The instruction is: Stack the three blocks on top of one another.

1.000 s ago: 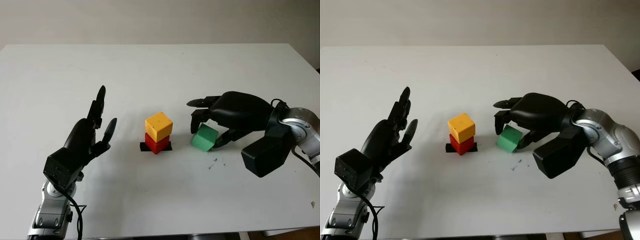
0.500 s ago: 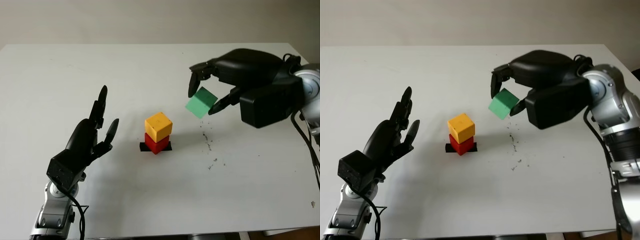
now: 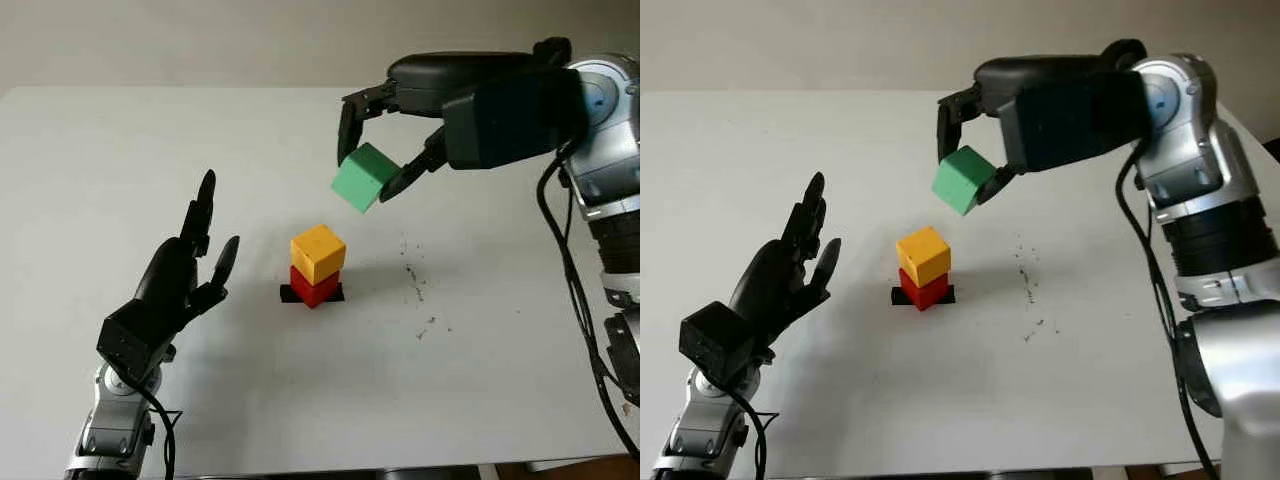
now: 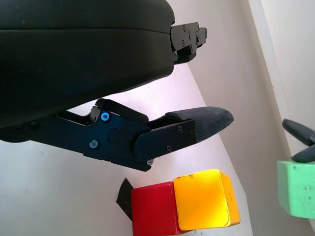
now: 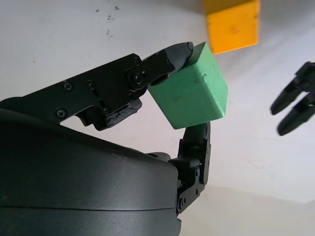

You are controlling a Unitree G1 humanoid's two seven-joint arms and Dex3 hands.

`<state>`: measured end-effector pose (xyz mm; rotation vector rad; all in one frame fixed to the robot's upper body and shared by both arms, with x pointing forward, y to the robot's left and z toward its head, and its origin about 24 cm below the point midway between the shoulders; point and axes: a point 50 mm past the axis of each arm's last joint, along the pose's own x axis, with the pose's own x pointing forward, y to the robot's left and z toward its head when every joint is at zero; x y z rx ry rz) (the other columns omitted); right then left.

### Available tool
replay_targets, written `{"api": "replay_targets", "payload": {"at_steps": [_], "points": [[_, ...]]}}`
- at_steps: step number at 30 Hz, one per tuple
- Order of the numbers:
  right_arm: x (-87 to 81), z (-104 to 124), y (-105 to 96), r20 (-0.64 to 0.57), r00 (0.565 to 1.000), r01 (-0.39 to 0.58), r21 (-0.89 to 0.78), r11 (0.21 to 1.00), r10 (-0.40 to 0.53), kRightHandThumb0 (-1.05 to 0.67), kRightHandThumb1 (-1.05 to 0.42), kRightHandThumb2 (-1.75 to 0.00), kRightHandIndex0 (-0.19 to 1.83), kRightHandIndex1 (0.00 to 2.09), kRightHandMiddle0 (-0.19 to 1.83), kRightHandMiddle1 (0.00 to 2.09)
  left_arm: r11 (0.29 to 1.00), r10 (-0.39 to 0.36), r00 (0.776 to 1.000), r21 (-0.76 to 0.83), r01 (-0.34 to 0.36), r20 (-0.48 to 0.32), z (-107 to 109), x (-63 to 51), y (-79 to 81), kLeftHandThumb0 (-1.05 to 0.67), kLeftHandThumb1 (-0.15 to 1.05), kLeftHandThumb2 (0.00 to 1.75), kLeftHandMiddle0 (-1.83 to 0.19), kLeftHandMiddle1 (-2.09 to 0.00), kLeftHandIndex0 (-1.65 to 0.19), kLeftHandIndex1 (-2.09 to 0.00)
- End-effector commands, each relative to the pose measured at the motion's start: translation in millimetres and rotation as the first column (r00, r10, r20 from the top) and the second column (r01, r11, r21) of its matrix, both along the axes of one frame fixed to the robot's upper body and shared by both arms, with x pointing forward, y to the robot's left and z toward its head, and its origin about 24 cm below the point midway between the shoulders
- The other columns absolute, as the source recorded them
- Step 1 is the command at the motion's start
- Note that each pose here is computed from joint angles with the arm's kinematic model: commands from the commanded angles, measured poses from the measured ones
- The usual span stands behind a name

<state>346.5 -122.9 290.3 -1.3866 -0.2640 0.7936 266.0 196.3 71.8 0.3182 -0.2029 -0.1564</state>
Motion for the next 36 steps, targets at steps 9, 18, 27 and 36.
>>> {"api": "replay_targets", "payload": {"at_steps": [9,18,27,36], "points": [[-10.7,15,34,-0.042,0.999,-0.030,-0.037,0.999,0.028,-0.35,-0.96,-0.05,0.26,0.05,0.31,1.56,1.000,-0.001,1.000,-0.028,0.001,0.029,3,1.3,-8.1,-0.62,1.05,0.67,0.19,-0.05,0.18,-0.05],[-8.3,5,37,-0.077,0.997,-0.030,-0.054,0.998,0.026,-0.33,-0.96,-0.05,0.29,0.06,0.32,1.61,0.999,0.002,0.999,-0.034,-0.001,0.036,3,0.1,-9.8,-0.62,1.05,0.67,0.19,-0.05,0.19,-0.05],[-6.8,-7,35,-0.079,0.997,-0.023,-0.065,0.998,0.018,-0.33,-0.98,-0.06,0.26,0.05,0.26,1.66,1.000,-0.004,0.999,-0.031,0.005,0.037,4,-1.2,-11.3,-0.62,1.05,0.67,0.18,-0.05,0.19,-0.05],[-5.1,-19,36,-0.084,0.996,-0.004,-0.049,0.999,0.000,-0.31,-0.97,-0.05,0.38,0.11,0.24,1.69,1.000,-0.010,0.999,-0.026,0.011,0.032,3,-1.9,-13.7,-0.61,1.05,0.68,0.18,-0.06,0.19,-0.05]]}}
